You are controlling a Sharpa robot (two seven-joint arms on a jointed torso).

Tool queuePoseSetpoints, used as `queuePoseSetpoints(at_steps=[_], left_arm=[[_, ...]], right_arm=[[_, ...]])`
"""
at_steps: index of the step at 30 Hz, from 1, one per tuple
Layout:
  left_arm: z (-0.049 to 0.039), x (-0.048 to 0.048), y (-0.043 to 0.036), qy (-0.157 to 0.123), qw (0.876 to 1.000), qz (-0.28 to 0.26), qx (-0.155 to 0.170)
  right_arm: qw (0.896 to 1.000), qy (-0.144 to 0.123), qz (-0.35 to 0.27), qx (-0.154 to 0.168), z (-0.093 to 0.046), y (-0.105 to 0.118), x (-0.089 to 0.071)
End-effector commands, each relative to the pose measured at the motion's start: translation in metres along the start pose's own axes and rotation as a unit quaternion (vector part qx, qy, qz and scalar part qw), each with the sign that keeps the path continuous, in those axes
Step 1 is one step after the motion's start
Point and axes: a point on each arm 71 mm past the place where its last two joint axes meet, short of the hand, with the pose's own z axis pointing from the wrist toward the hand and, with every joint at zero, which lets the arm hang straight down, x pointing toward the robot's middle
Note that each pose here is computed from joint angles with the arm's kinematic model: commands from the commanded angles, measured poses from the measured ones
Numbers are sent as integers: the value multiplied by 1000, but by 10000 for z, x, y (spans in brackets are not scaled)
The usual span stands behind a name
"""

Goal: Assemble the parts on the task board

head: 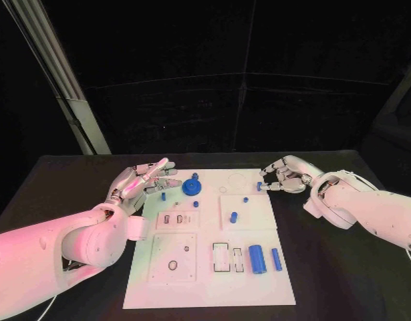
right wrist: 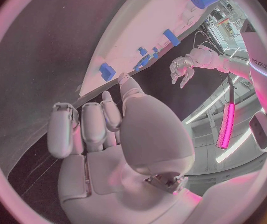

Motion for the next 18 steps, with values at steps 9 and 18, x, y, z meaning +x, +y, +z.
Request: queuePoseSetpoints(at_steps=[9, 18], left_arm=[[12, 13, 5, 7, 1000, -4, 3], [14, 11, 9, 7, 1000, -4, 2]], right_arm=[[1000, 6, 6, -6, 34, -54, 38], [1000, 14, 2, -4, 58, -84, 114]])
